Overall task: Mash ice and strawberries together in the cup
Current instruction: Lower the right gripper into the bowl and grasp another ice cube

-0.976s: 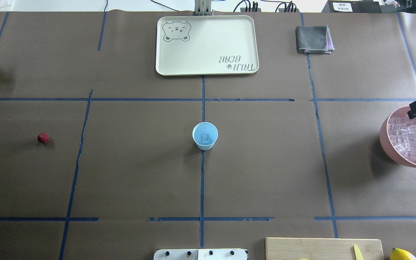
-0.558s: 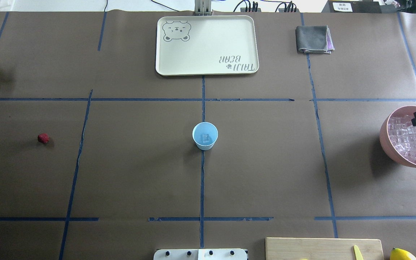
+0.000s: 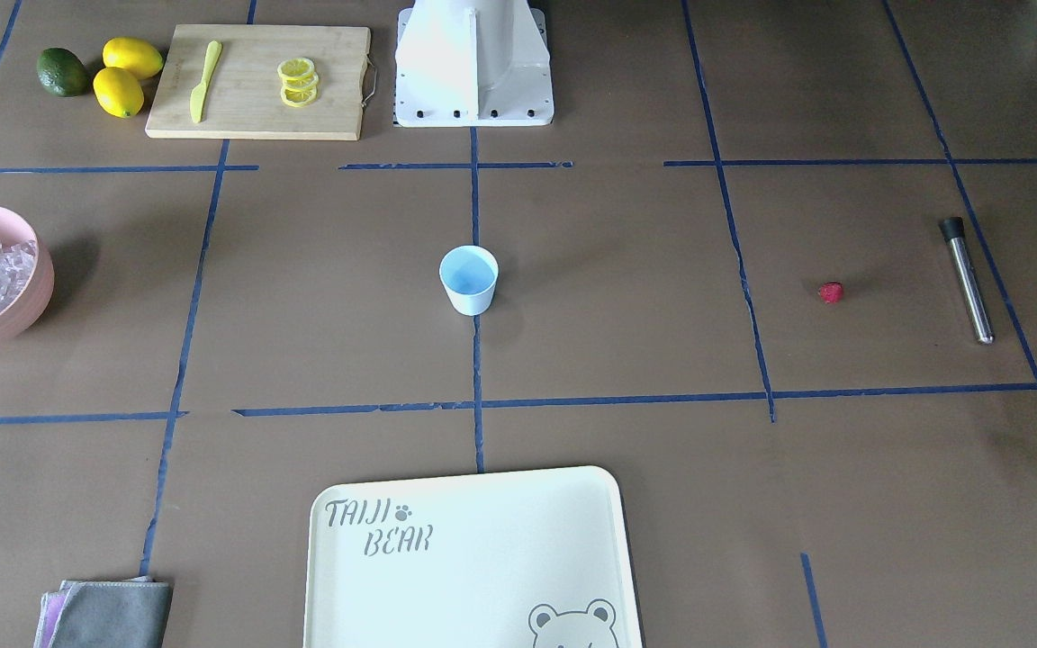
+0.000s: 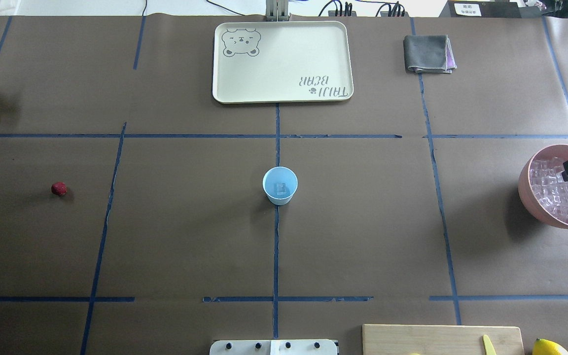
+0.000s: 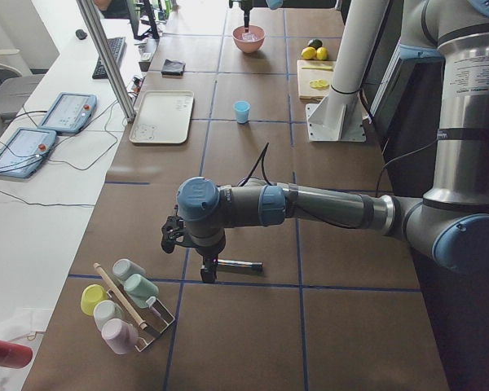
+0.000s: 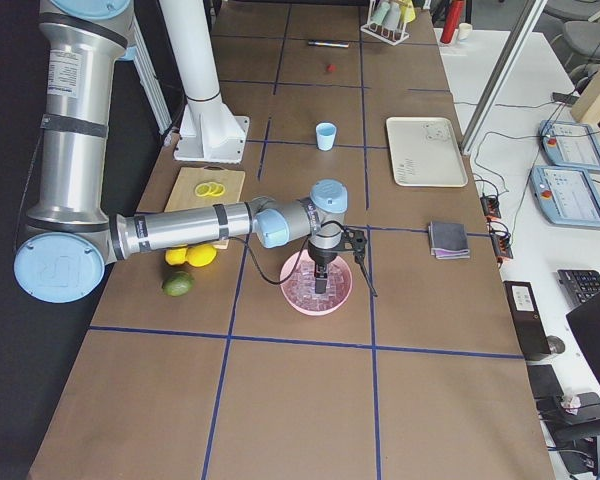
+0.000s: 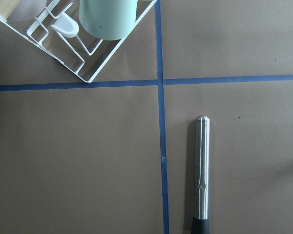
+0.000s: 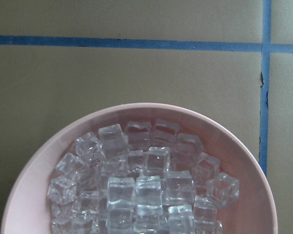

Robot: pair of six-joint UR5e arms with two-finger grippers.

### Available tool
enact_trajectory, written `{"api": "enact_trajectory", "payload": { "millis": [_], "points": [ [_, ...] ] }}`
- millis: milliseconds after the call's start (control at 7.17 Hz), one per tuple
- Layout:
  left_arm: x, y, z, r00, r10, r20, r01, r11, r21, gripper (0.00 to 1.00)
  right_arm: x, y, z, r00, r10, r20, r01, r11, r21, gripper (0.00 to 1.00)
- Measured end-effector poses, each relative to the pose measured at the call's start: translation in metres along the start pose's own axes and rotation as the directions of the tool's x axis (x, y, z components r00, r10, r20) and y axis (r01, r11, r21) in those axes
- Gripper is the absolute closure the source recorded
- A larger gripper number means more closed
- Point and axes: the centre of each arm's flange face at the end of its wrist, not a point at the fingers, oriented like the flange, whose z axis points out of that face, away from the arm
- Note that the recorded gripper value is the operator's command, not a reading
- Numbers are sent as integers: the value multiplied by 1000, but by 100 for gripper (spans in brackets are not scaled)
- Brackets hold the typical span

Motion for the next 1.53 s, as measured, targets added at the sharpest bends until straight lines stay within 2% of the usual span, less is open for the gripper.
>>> {"api": "enact_trajectory", "payload": {
  "millis": [279,837,1534],
  "points": [
    [0,0,0,1000,-2,1,2,1000,0,0,-1,2,11,1000,-11,-6,11,1000,-22,5],
    [0,0,0,1000,-2,1,2,1000,1,0,2,3,24,1000,-14,-20,13,999,-44,32],
    [1,-1,-1,1000,1,1,-1,1000,3,0,9,2,33,999,-36,-32,34,998,-57,33]
  ]
}}
